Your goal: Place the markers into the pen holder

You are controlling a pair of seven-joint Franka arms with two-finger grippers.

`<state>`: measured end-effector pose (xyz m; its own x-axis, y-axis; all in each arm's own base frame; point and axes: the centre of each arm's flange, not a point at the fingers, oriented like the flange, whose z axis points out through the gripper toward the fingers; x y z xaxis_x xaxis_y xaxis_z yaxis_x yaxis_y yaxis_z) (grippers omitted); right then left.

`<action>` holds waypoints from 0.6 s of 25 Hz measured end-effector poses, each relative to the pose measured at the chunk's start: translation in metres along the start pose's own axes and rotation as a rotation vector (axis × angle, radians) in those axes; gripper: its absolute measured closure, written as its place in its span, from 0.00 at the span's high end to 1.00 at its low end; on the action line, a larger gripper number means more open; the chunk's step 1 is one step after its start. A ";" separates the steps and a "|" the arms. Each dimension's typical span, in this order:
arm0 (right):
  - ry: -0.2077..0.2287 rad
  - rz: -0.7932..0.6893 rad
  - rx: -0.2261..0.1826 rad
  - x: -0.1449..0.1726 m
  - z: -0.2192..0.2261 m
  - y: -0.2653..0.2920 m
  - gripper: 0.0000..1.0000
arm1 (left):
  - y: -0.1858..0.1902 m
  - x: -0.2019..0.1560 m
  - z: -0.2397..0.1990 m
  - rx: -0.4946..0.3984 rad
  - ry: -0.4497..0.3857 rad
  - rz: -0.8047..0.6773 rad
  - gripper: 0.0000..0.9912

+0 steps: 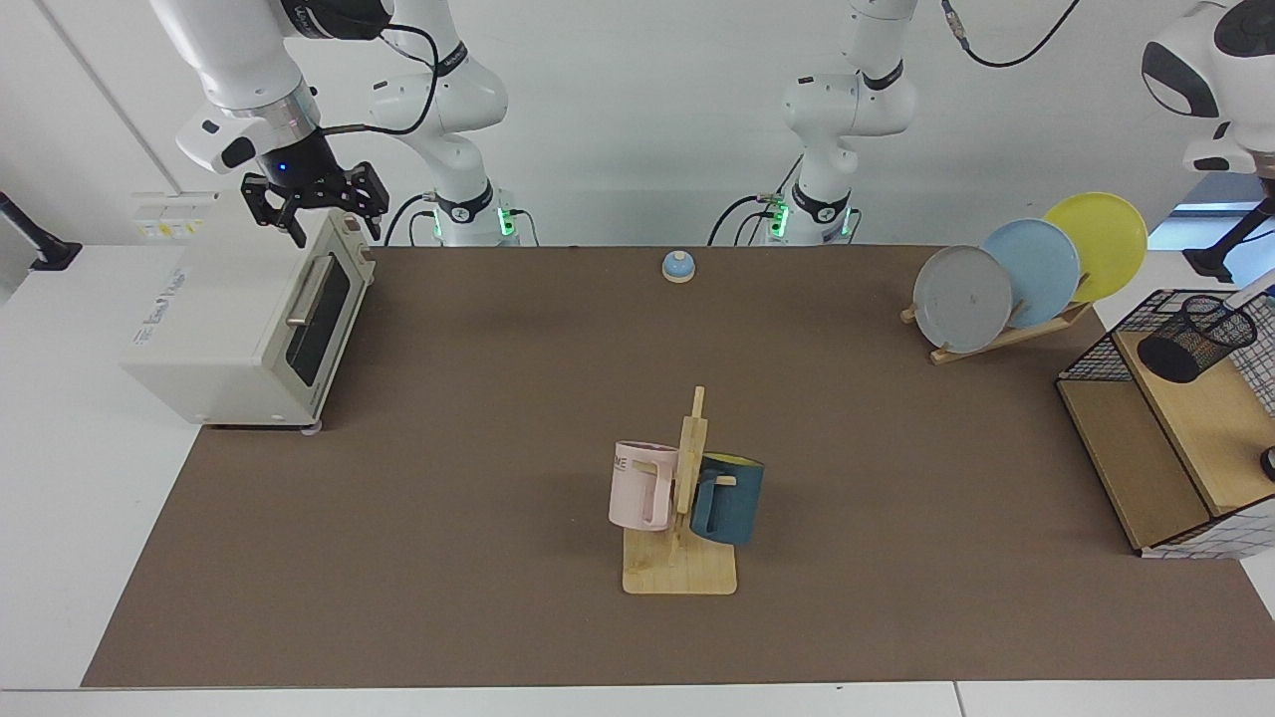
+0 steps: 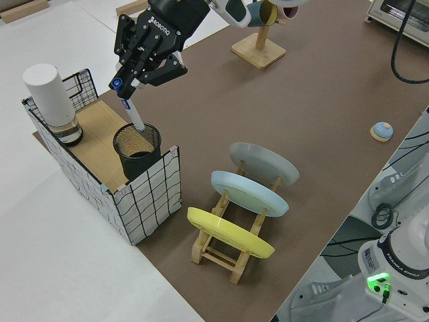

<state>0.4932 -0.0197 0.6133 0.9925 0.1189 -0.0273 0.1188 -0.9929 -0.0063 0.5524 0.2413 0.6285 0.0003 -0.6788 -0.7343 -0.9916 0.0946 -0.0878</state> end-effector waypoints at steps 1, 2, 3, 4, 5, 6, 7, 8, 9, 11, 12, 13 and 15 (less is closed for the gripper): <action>-0.002 0.002 -0.003 0.000 0.000 0.000 1.00 | -0.001 0.002 0.002 -0.003 0.000 0.004 0.17; -0.005 0.005 -0.006 0.000 0.001 0.000 1.00 | -0.002 0.004 0.004 -0.007 0.000 0.008 0.17; -0.008 0.013 -0.009 0.000 0.002 0.000 1.00 | -0.003 0.006 0.006 -0.011 0.000 0.013 0.17; -0.011 0.020 -0.011 0.000 0.003 0.000 1.00 | -0.005 0.009 0.009 -0.014 0.000 0.017 0.17; -0.016 0.024 -0.013 0.000 0.004 0.000 1.00 | -0.007 0.012 0.011 -0.016 0.000 0.022 0.17; -0.021 0.026 -0.014 -0.001 0.006 0.000 1.00 | -0.008 0.014 0.014 -0.018 -0.001 0.027 0.17; -0.026 0.026 -0.014 -0.001 0.007 0.000 1.00 | -0.010 0.016 0.015 -0.020 -0.001 0.030 0.17; -0.030 0.026 -0.014 -0.001 0.008 -0.001 1.00 | -0.011 0.018 0.017 -0.022 -0.001 0.033 0.17; -0.033 0.026 -0.015 0.000 0.009 -0.001 1.00 | -0.012 0.019 0.018 -0.023 -0.001 0.034 0.17; -0.036 0.024 -0.016 0.000 0.011 -0.003 1.00 | -0.013 0.021 0.020 -0.025 -0.002 0.031 0.17; -0.038 0.024 -0.016 0.000 0.011 -0.003 1.00 | -0.013 0.021 0.020 -0.025 -0.002 0.029 0.17; -0.039 0.023 -0.016 0.001 0.012 -0.004 1.00 | -0.013 0.020 0.020 -0.025 -0.002 0.027 0.18; -0.041 0.024 -0.016 0.000 0.013 -0.004 1.00 | -0.012 0.020 0.021 -0.026 -0.001 0.015 0.25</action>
<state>0.4929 -0.0161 0.6007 0.9932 0.0950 -0.0680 0.0959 -0.9953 0.0107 0.5670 0.2423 0.6010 -0.0142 -0.6764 -0.7364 -0.9946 0.0856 -0.0594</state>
